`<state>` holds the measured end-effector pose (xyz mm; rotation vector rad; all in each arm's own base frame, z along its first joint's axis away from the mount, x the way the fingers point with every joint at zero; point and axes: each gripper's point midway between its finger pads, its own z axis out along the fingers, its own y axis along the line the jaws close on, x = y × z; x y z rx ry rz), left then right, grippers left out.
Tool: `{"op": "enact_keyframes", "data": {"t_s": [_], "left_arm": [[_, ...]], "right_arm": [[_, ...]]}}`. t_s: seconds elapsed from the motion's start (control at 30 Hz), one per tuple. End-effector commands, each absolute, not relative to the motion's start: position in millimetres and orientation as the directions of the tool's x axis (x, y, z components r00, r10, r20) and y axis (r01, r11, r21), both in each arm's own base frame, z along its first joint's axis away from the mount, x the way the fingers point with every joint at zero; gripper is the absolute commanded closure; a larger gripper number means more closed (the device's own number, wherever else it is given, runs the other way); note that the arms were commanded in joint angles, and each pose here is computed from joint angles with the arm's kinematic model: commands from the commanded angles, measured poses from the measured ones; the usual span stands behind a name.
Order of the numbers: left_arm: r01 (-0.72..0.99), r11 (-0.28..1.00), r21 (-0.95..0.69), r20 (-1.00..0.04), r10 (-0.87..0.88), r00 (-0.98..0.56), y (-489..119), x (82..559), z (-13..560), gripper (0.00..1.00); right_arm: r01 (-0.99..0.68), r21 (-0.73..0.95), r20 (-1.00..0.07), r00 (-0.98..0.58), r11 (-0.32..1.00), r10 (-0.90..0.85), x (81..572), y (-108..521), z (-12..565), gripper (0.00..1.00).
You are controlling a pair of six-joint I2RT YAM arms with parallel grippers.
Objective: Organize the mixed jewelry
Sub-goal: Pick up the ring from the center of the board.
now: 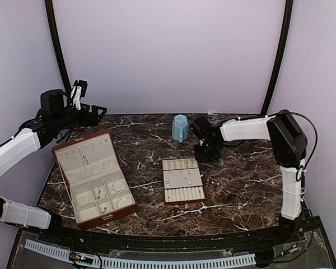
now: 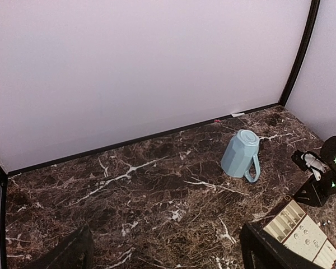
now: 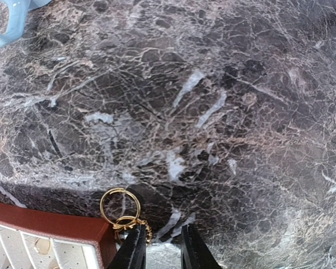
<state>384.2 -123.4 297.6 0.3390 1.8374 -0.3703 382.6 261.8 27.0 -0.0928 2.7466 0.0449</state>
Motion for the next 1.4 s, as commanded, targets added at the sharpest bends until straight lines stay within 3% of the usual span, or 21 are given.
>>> {"op": "enact_keyframes", "data": {"t_s": [0.0, 0.17, 0.4, 0.67, 1.2, 1.37], "left_arm": [[0.426, 0.901, -0.082, -0.963, 0.039, -0.267, -124.4, 383.1, 300.2, 0.07], [0.426, 0.901, -0.081, -0.963, 0.039, -0.266, -124.2, 383.2, 300.7, 0.07], [0.427, 0.901, -0.084, -0.963, 0.037, -0.268, -124.5, 383.0, 300.0, 0.07], [0.428, 0.9, -0.082, -0.964, 0.038, -0.263, -124.5, 382.1, 301.5, 0.07], [0.428, 0.9, -0.084, -0.964, 0.035, -0.264, -124.6, 382.0, 300.4, 0.07], [0.419, 0.905, -0.072, -0.967, 0.04, -0.253, -122.2, 380.5, 303.0, 0.07]], "right_arm": [[-0.091, -0.008, -0.387, -0.918, 0.996, -0.087, 384.1, 267.8, 24.2, 0.79], [-0.096, -0.011, -0.381, -0.92, 0.995, -0.093, 382.9, 270.0, 20.4, 0.81], [-0.052, -0.105, -0.381, -0.92, 0.993, -0.089, 383.0, 251.4, 19.3, 0.93], [-0.017, -0.179, -0.385, -0.919, 0.984, -0.086, 381.9, 232.2, 21.7, 1.0], [0.025, -0.245, -0.481, -0.871, 0.969, -0.099, 396.2, 208.6, 65.2, 1.0], [0.002, -0.178, -0.522, -0.848, 0.984, -0.093, 397.1, 217.3, 83.6, 1.0]]}}
